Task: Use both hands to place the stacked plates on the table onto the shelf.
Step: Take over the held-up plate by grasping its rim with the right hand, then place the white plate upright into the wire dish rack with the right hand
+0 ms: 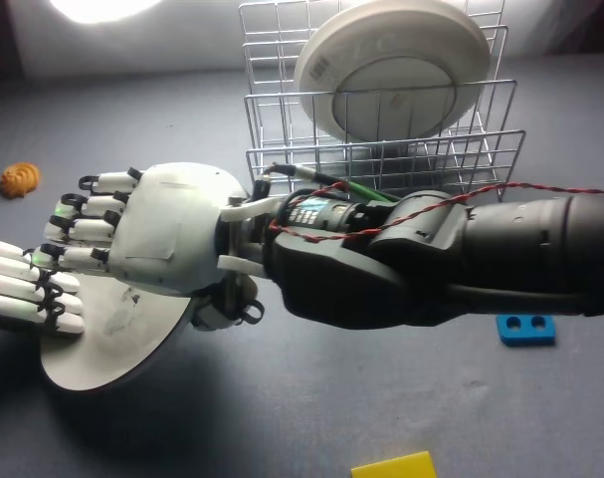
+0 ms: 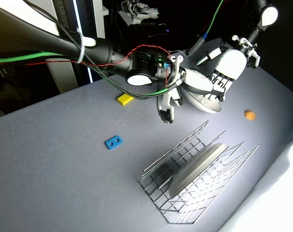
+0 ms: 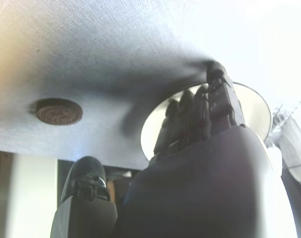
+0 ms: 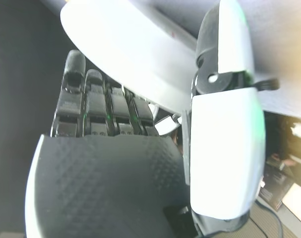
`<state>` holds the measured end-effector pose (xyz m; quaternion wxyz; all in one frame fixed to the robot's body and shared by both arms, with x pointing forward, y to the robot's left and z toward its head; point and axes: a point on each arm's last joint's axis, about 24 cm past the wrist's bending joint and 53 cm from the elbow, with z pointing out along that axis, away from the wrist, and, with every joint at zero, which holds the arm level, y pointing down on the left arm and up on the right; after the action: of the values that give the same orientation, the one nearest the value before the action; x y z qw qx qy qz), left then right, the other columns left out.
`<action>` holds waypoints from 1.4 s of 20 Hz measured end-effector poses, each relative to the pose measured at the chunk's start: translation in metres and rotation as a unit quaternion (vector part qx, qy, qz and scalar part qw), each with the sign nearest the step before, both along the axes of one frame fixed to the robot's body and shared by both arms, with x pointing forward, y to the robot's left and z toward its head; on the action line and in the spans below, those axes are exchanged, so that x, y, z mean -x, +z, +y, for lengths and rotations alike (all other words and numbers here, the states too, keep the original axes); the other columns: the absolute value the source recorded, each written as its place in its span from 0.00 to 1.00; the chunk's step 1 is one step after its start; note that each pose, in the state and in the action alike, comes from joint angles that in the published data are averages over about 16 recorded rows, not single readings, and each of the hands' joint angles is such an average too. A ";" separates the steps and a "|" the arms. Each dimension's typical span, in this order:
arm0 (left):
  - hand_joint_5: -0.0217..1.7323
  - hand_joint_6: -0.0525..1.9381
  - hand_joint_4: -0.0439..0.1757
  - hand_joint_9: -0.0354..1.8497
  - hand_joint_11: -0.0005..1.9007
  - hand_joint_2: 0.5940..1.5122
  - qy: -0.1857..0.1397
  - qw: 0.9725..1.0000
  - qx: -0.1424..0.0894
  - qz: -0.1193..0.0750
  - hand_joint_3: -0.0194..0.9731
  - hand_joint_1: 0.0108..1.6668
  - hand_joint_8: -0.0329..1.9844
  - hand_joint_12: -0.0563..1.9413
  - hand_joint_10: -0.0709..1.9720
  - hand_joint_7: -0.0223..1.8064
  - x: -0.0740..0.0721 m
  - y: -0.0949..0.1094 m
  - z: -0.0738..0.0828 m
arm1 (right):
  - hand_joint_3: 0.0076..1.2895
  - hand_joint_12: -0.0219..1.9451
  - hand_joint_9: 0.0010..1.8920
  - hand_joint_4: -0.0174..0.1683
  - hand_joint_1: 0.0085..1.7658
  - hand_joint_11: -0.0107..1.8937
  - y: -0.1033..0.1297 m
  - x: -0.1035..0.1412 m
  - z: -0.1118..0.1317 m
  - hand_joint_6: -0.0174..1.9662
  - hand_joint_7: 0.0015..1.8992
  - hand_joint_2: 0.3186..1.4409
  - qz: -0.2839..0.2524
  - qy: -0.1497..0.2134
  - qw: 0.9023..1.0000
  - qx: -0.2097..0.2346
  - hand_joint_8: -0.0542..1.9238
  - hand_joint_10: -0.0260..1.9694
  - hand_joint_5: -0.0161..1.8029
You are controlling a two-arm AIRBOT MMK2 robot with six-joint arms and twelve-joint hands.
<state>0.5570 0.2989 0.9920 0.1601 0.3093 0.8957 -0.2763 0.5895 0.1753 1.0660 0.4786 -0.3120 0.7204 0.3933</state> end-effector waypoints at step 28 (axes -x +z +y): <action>0.02 0.03 0.19 0.02 0.01 0.59 0.018 0.996 0.055 -0.062 0.04 0.00 0.02 0.03 0.01 0.02 -0.037 0.059 -0.017 | 0.01 0.56 0.52 0.06 0.71 0.47 0.021 0.007 -0.002 0.48 0.49 0.60 -0.010 0.003 1.000 -0.024 0.49 0.52 0.46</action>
<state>0.5938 0.2821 1.0512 0.2373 0.3004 0.8729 -0.3025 0.5829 0.1733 1.0873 0.4919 -0.3063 0.7052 0.4085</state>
